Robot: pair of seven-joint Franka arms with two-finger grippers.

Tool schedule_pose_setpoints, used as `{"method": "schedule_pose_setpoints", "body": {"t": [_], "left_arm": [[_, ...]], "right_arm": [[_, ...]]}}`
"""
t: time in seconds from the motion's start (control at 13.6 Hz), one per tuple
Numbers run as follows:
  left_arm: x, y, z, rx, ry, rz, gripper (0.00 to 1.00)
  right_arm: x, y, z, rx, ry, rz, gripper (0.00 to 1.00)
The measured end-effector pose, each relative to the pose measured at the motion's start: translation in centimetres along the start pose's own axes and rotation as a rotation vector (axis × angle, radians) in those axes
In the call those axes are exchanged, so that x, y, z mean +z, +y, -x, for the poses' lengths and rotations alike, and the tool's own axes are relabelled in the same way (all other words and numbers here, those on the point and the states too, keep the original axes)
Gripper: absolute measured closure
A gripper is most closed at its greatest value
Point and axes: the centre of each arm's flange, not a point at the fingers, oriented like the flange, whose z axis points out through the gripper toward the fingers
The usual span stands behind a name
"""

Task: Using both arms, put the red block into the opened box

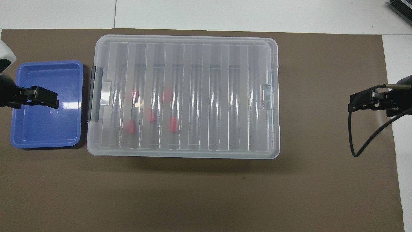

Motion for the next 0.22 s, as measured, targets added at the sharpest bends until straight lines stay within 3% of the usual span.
{"method": "schedule_pose_setpoints", "body": {"t": [0.22], "left_arm": [[0.00,0.21,0.00,0.000,0.000,0.020,0.00]], "right_arm": [[0.00,0.00,0.00,0.000,0.000,0.000,0.00]]}}
